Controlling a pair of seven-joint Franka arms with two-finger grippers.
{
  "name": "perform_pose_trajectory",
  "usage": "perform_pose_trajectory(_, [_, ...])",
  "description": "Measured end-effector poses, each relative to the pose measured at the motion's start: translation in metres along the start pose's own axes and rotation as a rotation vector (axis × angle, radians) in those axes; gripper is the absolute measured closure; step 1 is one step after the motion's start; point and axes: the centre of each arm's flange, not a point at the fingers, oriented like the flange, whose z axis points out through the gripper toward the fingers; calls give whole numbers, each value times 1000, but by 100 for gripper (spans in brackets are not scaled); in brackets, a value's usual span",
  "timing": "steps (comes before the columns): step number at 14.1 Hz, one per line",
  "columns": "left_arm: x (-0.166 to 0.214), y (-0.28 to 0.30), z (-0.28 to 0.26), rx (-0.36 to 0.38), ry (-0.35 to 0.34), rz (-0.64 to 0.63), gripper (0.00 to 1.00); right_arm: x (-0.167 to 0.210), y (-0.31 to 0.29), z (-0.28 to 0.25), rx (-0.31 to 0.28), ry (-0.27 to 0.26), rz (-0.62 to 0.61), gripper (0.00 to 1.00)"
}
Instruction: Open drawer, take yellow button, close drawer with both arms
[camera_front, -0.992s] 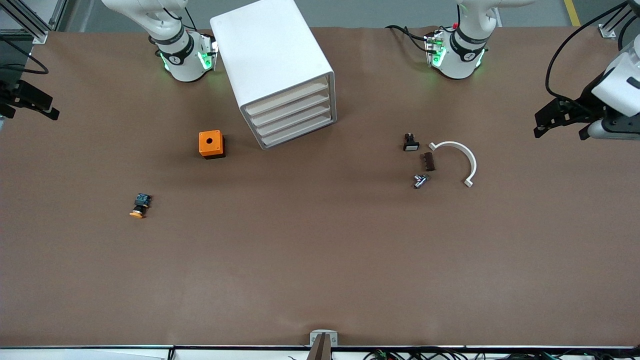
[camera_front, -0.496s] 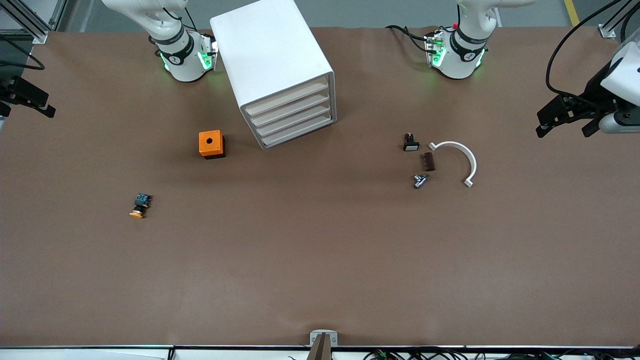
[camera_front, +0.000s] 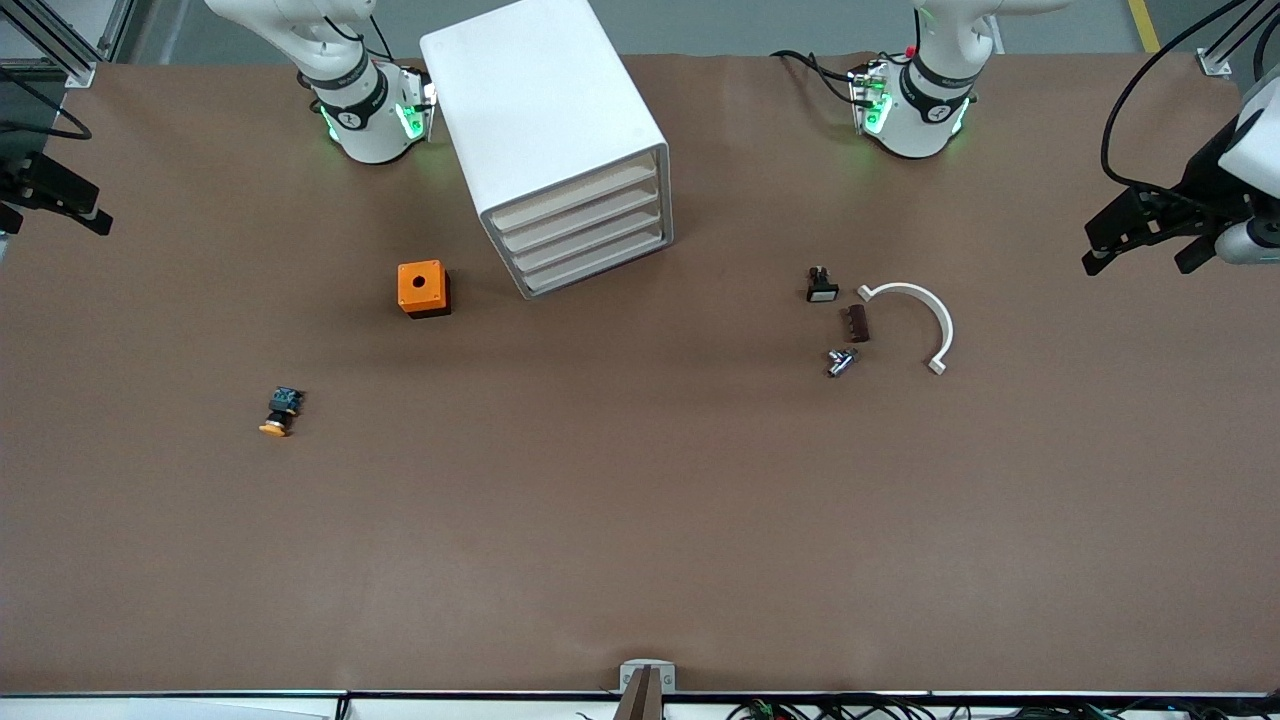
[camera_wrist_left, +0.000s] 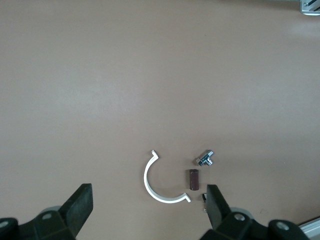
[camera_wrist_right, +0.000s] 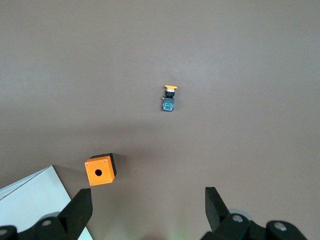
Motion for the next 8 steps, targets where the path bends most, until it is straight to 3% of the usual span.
perform_pose_trajectory(8, [0,-1,-1,0,-1,20,0,0,1,1,0,-3,1,0])
